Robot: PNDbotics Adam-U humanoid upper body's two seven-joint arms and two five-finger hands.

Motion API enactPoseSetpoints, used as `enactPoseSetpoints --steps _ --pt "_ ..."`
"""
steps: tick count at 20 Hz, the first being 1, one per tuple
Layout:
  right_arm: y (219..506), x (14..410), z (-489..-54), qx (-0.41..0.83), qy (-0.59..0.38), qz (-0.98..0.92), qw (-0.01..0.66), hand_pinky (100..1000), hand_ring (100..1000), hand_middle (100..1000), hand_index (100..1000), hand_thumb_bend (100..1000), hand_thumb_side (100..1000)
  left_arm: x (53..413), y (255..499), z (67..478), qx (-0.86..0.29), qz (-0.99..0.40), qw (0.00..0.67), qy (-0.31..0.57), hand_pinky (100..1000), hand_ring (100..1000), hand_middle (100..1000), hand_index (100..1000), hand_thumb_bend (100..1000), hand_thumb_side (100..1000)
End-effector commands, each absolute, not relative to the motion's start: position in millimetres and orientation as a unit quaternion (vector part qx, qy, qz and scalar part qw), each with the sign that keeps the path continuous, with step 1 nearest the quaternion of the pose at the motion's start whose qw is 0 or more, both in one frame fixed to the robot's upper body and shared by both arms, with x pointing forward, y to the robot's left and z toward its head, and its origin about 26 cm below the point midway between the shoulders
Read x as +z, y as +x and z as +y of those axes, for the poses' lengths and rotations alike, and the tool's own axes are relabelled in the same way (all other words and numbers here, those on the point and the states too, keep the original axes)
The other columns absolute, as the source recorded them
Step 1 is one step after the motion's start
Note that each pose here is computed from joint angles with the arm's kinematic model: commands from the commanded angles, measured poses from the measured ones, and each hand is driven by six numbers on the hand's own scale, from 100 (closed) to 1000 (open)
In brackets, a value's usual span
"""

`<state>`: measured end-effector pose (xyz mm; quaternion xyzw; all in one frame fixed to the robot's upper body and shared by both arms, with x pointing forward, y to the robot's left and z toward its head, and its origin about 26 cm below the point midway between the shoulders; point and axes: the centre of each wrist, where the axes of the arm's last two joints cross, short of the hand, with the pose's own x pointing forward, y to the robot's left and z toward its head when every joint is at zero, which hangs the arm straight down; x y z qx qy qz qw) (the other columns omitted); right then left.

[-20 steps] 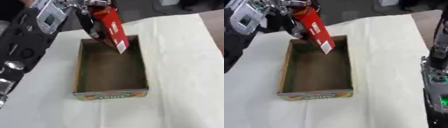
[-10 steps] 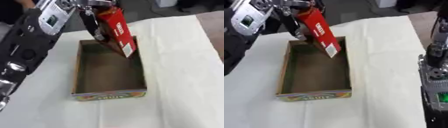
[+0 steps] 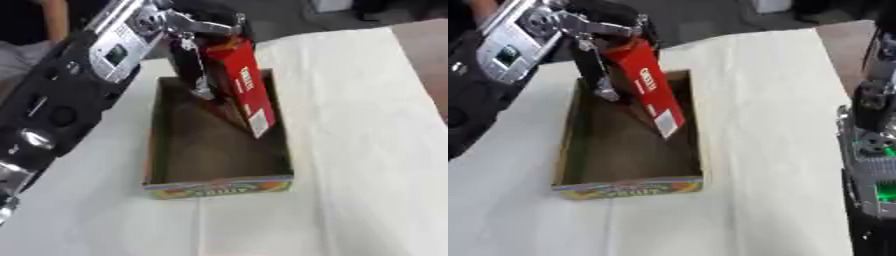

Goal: Pick up objects on the table and place them in the box.

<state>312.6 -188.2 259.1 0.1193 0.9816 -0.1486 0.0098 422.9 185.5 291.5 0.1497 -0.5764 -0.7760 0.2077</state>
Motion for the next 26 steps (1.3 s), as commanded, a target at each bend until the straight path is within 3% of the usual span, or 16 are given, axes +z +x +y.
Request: enactPoseSetpoints --steps 1,2,3,4,5,9,15,17,19,20,21,23,26 --pt "310.0 265.0 -189.5 -0.150 0.122 0.981 0.020 487 747 821 844 100 844 297.4 423.1 197.0 -0.835 -0.507 0.157 0.144 624 673 678 709 677 604" --pt "310.0 264.9 -189.9 -0.151 0.123 0.981 0.020 487 747 821 844 100 844 298.8 423.5 199.6 -0.839 -0.498 0.156 0.156 638 683 685 714 713 623" --pt "310.1 264.9 -190.4 -0.151 0.124 0.980 0.020 487 747 821 844 100 845 301.4 423.6 202.5 -0.843 -0.485 0.153 0.175 692 731 726 743 839 645" --pt "310.1 264.9 -190.8 -0.151 0.125 0.980 0.019 487 747 821 844 100 844 304.0 423.8 205.3 -0.848 -0.469 0.147 0.198 673 717 714 734 807 644" --pt "310.2 264.9 -191.1 -0.151 0.126 0.980 0.019 486 747 821 844 100 844 304.7 424.6 207.6 -0.852 -0.456 0.143 0.214 744 792 797 820 983 630" --pt "310.2 264.6 -191.6 -0.151 0.127 0.980 0.019 485 747 821 844 100 845 304.7 431.8 218.0 -0.866 -0.399 0.137 0.268 802 841 843 857 1000 626" --pt "310.2 264.3 -192.1 -0.151 0.129 0.980 0.017 483 746 821 844 100 845 311.0 443.0 232.8 -0.862 -0.366 0.159 0.311 798 817 828 847 1000 642" --pt "310.3 264.3 -192.2 -0.151 0.129 0.980 0.017 483 746 821 844 100 845 317.4 443.4 236.2 -0.854 -0.380 0.165 0.313 787 804 818 842 827 765" --pt "310.3 264.1 -192.3 -0.151 0.129 0.980 0.017 481 746 821 844 100 845 328.6 439.9 238.4 -0.836 -0.420 0.163 0.313 763 790 806 843 470 836" --pt "310.3 264.0 -192.4 -0.150 0.129 0.980 0.017 480 746 821 844 100 845 338.0 435.7 238.9 -0.815 -0.460 0.150 0.318 764 803 822 863 336 835" --pt "310.3 264.0 -192.5 -0.150 0.130 0.980 0.016 480 746 821 844 100 841 345.2 431.5 240.0 -0.792 -0.500 0.133 0.324 766 816 843 881 181 910" --pt "310.3 264.1 -192.6 -0.150 0.130 0.980 0.016 479 746 820 844 100 840 355.4 424.9 242.9 -0.731 -0.586 0.096 0.337 782 844 867 914 135 922" --pt "310.3 264.3 -192.5 -0.150 0.130 0.980 0.017 477 746 820 844 100 845 344.8 429.5 250.3 -0.626 -0.718 0.087 0.291 727 814 830 885 100 850"
